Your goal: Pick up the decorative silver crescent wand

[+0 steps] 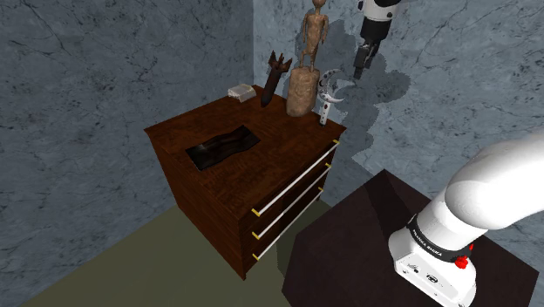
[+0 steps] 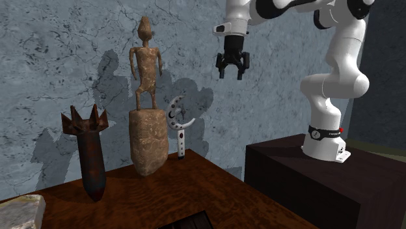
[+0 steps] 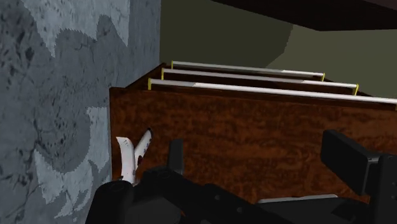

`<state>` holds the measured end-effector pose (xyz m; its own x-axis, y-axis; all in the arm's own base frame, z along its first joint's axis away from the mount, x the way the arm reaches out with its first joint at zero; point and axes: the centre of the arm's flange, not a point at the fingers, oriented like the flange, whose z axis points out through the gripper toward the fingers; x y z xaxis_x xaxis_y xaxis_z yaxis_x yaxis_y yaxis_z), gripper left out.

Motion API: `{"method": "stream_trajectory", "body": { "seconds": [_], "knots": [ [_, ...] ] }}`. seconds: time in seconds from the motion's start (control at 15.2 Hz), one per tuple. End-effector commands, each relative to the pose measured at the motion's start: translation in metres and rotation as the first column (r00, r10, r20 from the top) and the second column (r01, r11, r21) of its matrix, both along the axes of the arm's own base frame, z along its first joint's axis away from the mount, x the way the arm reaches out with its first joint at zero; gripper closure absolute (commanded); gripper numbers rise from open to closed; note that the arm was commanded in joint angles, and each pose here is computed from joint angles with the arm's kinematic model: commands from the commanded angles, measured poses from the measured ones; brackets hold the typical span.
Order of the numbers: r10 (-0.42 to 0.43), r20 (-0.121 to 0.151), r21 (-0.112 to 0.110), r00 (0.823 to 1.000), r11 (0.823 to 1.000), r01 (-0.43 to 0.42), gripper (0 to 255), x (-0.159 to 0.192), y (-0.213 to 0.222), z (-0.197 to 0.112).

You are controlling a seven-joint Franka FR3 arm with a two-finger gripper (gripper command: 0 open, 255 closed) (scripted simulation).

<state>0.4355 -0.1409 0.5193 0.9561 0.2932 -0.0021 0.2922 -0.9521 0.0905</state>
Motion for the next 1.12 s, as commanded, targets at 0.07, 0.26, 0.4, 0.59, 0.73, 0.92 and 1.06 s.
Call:
{"method": "stream_trajectory", "body": {
  "seconds": [0.07, 0.26, 0.4, 0.59, 0.73, 0.92, 1.06],
  "knots": [
    [0.031, 0.013, -0.003, 0.999, 1.000, -0.031, 0, 0.027, -0.025, -0.011],
    [0.060, 0.026, -0.005, 0.998, 0.998, -0.060, 0, 0.054, -0.048, -0.024],
    [0.079, 0.034, -0.006, 0.996, 0.997, -0.079, 0, 0.073, -0.063, -0.032],
    [0.108, 0.046, -0.008, 0.993, 0.994, -0.108, 0, 0.101, -0.085, -0.044],
    [0.128, 0.054, -0.010, 0.990, 0.992, -0.127, 0, 0.121, -0.099, -0.051],
    [0.156, 0.066, -0.013, 0.986, 0.988, -0.156, 0, 0.151, -0.120, -0.063],
    [0.159, 0.067, -0.013, 0.985, 0.987, -0.159, 0, 0.154, -0.122, -0.069]
  ]
}}
